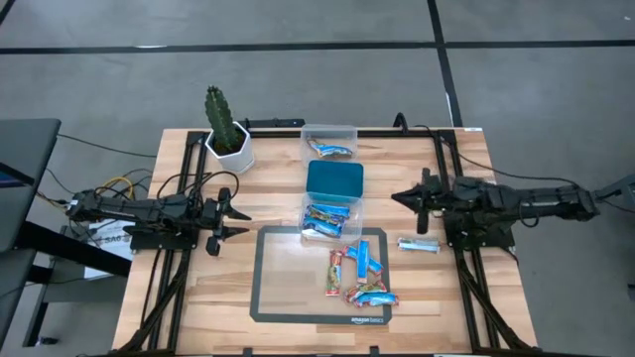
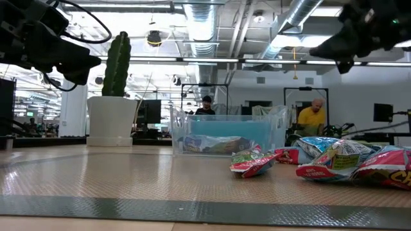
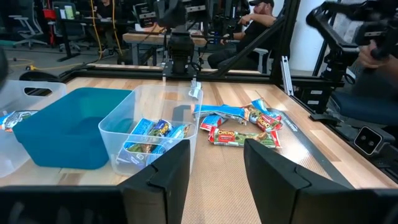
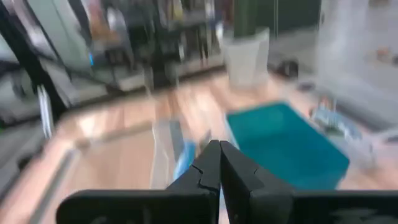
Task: Pick and place Granola Bars by type
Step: Put the yellow granola bar into the top transparent bin
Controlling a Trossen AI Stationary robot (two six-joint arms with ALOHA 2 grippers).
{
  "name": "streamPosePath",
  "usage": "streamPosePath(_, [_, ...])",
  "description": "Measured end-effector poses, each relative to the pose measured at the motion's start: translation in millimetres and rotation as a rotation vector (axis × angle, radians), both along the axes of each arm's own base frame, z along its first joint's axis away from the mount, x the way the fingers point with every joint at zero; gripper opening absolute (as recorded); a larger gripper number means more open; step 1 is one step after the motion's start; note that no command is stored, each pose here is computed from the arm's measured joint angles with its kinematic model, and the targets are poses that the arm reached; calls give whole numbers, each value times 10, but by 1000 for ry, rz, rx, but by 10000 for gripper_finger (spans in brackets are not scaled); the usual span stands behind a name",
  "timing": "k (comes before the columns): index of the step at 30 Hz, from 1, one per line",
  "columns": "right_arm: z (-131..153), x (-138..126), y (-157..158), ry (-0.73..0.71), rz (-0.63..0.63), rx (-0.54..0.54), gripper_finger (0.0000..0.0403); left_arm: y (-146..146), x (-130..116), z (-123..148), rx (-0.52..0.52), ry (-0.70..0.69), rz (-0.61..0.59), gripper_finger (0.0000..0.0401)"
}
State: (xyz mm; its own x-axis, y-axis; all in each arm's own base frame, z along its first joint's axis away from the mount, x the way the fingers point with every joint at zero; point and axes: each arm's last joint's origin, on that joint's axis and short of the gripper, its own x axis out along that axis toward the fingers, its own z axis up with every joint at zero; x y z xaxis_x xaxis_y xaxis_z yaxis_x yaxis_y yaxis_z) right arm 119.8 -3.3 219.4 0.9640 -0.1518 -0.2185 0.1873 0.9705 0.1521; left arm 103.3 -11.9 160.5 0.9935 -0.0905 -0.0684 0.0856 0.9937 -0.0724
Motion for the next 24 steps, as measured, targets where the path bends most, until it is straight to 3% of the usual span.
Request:
streamPosePath(6, [192,365,38,322,-32,68,3,0,0,0,0,0,0,144])
streamPosePath(11, [187,644,83,587,-62,119,17,0,0,0,0,0,0,144])
streamPosePath(24, [240,791,278,1252,-77,56,102,0,0,0,0,0,0,144])
